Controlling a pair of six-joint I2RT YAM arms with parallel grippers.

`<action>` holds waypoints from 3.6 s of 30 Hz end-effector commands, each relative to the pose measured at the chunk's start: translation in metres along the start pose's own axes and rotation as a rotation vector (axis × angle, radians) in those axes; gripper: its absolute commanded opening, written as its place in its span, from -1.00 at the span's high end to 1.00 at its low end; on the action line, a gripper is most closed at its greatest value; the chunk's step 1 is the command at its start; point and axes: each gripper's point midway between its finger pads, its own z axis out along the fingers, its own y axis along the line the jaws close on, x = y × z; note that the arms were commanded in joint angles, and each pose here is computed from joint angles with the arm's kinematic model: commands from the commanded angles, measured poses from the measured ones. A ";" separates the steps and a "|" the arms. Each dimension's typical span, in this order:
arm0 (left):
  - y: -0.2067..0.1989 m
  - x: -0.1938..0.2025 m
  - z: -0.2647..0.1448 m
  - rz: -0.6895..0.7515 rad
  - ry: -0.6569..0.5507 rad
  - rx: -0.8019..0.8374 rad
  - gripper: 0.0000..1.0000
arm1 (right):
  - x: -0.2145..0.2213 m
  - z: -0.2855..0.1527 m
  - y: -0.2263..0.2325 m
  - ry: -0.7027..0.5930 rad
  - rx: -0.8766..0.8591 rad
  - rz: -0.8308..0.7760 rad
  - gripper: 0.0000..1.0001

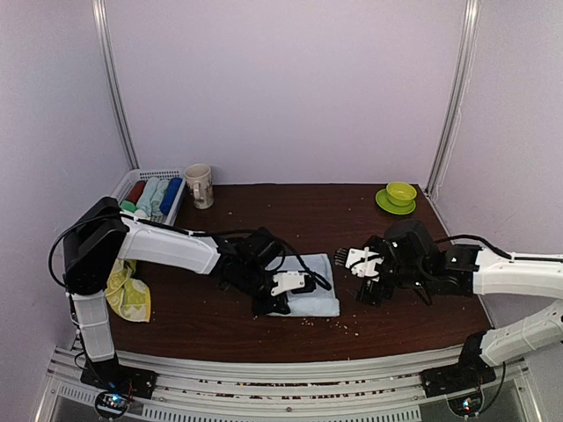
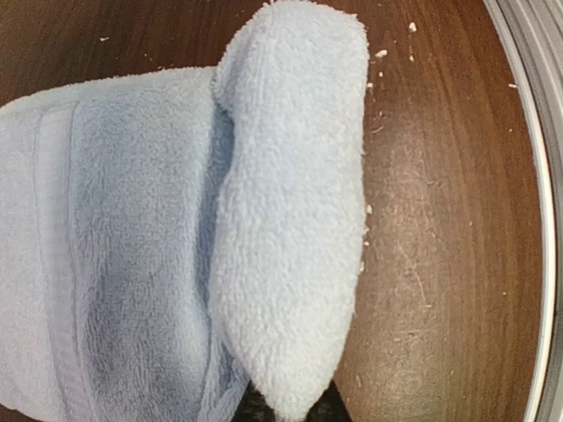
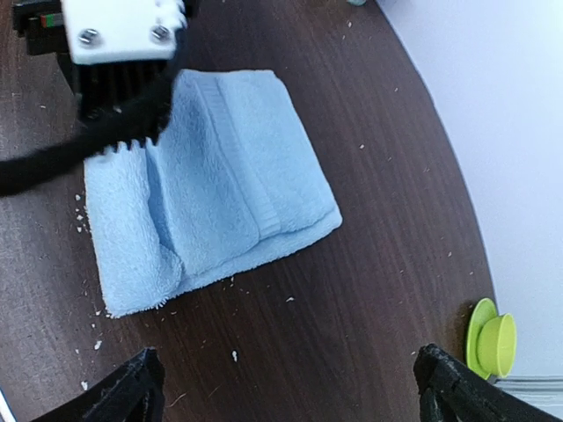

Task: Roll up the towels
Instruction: Roll the towel at the center of the board.

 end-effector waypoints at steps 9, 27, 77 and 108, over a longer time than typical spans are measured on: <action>-0.013 0.023 -0.003 -0.281 0.022 0.357 1.00 | -0.026 -0.016 0.040 -0.170 0.118 -0.331 -1.00; 0.021 0.038 0.020 -0.447 0.141 0.437 1.00 | -0.025 0.049 0.077 -0.043 0.124 -0.363 -0.76; 0.093 -0.015 -0.175 -0.181 -0.409 -0.694 -0.95 | 0.000 0.107 0.129 0.240 -0.565 -0.066 1.00; 0.013 -0.001 -0.056 0.406 -0.159 -0.576 -0.74 | 0.032 0.139 0.130 0.516 -1.098 0.290 0.95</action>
